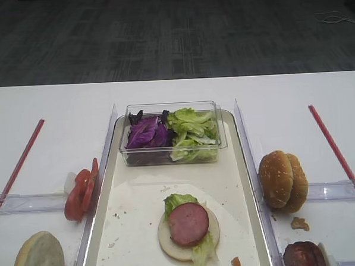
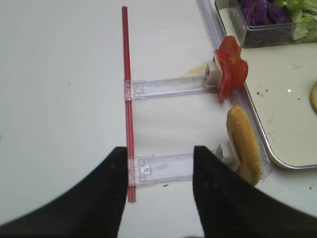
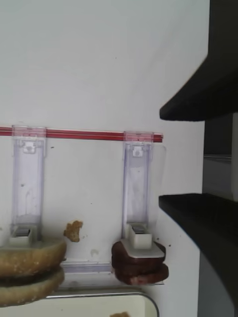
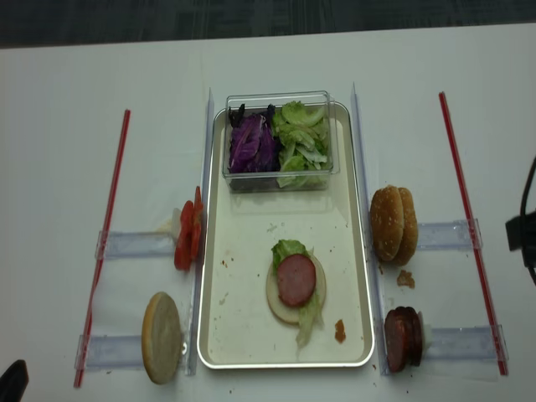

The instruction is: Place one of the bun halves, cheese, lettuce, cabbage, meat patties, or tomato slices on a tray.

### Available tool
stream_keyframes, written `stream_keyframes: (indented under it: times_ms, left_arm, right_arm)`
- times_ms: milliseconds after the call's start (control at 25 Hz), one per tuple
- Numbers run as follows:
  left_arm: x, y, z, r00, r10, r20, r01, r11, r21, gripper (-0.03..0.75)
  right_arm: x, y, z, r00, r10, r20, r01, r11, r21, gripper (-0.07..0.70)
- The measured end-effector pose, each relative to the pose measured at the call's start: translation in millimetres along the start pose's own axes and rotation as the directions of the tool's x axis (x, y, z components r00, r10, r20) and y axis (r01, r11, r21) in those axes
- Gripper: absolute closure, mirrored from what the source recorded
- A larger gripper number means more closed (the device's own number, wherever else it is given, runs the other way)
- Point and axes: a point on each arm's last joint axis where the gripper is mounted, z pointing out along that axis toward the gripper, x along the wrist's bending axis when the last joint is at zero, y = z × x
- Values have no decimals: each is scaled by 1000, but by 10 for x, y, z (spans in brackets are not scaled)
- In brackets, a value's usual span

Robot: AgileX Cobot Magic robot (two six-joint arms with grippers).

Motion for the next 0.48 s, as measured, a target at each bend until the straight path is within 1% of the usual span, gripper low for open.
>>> stream_keyframes:
  times_ms: [120, 240, 480]
  left_arm:
    - [0, 0, 0, 1000, 0, 0, 0, 1000, 0, 419]
    - [0, 0, 0, 1000, 0, 0, 0, 1000, 0, 419]
    - [0, 0, 0, 1000, 0, 0, 0, 1000, 0, 419]
  right_arm:
    - [2, -226, -53, 1000, -4, 0, 3, 998, -55, 265]
    - [-1, -437, -37, 1000, -6, 0, 6, 996, -85, 265]
    - [-17, -804, 91, 999, -35, 8, 36, 993, -117, 265]
